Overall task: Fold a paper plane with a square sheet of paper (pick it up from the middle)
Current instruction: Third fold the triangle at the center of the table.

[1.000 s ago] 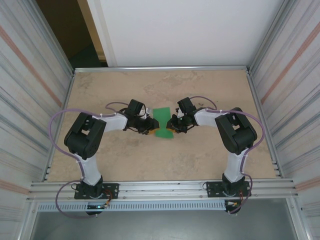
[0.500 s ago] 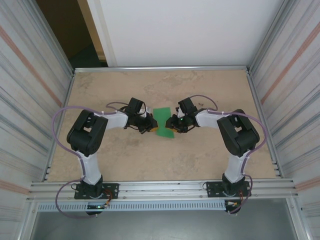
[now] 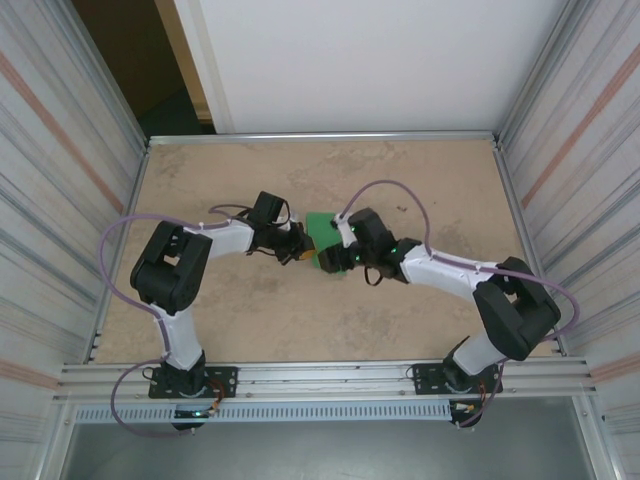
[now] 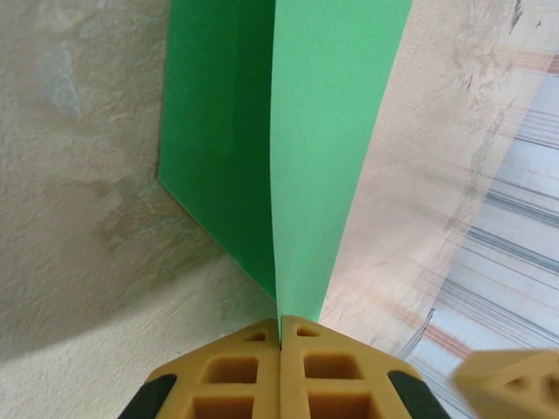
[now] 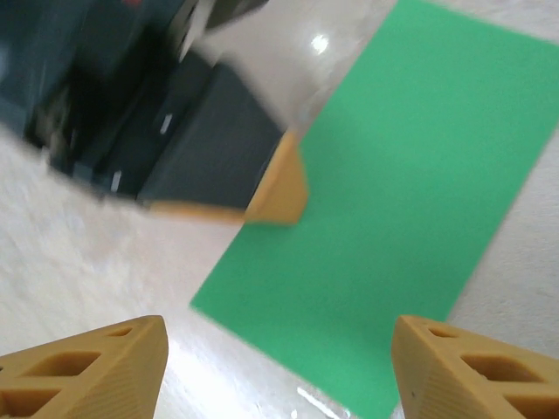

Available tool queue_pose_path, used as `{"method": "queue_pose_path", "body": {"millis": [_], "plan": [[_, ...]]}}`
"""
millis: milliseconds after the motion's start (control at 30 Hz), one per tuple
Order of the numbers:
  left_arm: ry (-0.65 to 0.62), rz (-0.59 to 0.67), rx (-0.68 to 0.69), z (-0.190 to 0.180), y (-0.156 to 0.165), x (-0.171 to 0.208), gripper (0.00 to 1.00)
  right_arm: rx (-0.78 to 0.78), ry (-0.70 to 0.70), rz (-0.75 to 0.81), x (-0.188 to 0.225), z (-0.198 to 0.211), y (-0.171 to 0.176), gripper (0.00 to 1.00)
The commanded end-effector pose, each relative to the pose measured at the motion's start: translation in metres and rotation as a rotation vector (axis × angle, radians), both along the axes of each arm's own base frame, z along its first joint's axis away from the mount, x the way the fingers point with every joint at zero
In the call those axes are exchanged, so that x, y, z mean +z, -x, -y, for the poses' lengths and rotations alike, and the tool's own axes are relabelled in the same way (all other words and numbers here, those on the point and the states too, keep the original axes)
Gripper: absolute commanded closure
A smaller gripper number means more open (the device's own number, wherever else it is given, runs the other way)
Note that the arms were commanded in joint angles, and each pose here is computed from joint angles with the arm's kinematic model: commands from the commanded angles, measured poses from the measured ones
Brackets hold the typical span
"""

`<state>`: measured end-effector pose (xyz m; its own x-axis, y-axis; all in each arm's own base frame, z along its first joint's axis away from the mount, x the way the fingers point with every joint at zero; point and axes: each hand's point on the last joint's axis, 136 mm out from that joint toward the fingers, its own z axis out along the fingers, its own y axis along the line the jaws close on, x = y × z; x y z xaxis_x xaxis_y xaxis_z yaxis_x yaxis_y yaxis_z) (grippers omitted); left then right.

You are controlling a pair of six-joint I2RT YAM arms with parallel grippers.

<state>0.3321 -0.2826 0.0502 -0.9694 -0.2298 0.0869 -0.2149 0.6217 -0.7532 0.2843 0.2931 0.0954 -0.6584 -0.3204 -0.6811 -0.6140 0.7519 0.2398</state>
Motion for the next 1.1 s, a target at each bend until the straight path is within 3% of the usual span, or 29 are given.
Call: {"method": "queue_pose_path", "body": {"millis": [0,233,567,1067], "plan": [[0.037,-0.007,0.007,0.002,-0.003,0.021,1.0,0.102,0.139,0.203,0.001,0.001,-0.009,0.32],[0.044,-0.022,0.009,0.003,-0.002,0.022,1.0,0.247,0.253,0.309,-0.03,-0.017,-0.003,0.32],[0.029,-0.026,-0.002,0.001,0.0,0.019,1.0,0.224,0.326,0.441,-0.033,-0.009,-0.02,0.37],[0.018,-0.032,-0.004,-0.001,0.002,0.015,1.0,0.265,0.212,0.392,-0.022,-0.02,-0.007,0.61]]}}
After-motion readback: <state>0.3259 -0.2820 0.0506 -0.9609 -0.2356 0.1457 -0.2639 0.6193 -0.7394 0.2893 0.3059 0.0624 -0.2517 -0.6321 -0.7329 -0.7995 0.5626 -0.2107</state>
